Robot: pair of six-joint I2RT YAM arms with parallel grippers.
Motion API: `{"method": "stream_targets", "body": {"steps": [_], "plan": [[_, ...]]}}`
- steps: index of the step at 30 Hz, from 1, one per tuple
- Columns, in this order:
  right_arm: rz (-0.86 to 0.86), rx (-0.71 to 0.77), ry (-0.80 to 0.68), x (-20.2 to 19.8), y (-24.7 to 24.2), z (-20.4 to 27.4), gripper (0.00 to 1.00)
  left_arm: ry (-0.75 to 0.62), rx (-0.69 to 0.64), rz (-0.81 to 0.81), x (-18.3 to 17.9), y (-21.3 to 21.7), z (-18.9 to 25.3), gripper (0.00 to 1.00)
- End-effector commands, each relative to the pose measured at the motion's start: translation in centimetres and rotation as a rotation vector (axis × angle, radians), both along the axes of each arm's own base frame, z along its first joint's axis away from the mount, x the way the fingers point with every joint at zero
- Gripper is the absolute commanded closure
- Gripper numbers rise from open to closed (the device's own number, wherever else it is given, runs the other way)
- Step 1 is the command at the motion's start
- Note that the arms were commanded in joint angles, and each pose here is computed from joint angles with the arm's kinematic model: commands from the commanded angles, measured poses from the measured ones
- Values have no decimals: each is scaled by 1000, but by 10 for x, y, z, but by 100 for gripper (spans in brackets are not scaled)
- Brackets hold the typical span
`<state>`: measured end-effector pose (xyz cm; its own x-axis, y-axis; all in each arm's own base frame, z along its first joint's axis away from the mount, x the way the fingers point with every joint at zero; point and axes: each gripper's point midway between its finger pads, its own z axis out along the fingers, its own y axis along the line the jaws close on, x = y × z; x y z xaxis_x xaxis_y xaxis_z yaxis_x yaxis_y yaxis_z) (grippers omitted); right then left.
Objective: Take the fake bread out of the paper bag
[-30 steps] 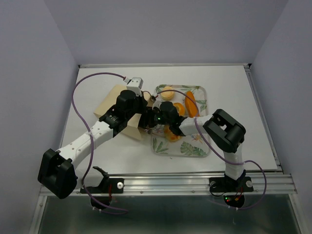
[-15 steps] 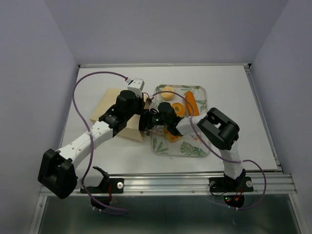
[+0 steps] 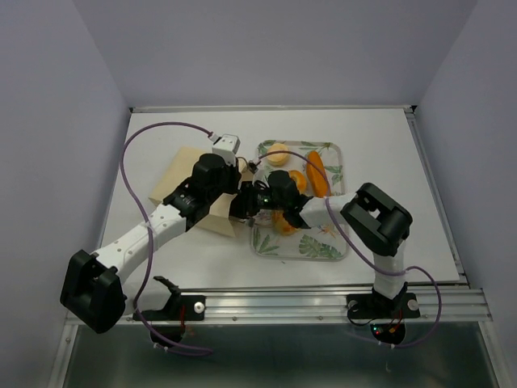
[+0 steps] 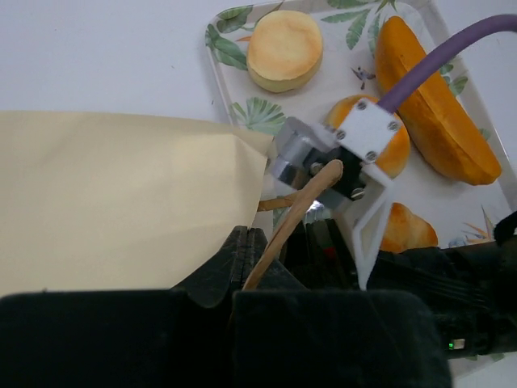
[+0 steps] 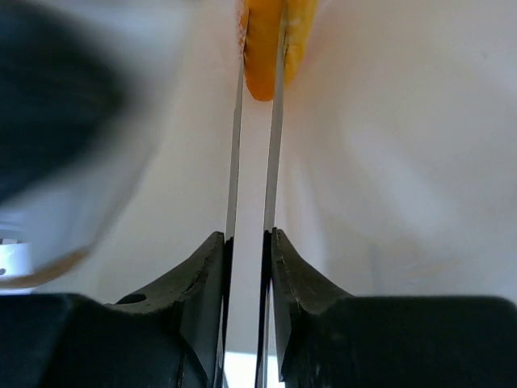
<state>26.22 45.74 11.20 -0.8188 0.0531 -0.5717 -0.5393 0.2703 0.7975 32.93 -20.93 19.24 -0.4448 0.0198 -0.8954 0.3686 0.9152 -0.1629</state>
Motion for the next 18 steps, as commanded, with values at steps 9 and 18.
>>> {"method": "stream_targets", "body": {"steps": [9, 18], "plan": [[-265, -68, -170, 21, -80, 82, 94, -103, -62, 85, 0, 14, 34, 100], [-327, -143, -143, 3, -132, 79, 98, -130, -60, 64, -1, 13, 46, 100]]}}
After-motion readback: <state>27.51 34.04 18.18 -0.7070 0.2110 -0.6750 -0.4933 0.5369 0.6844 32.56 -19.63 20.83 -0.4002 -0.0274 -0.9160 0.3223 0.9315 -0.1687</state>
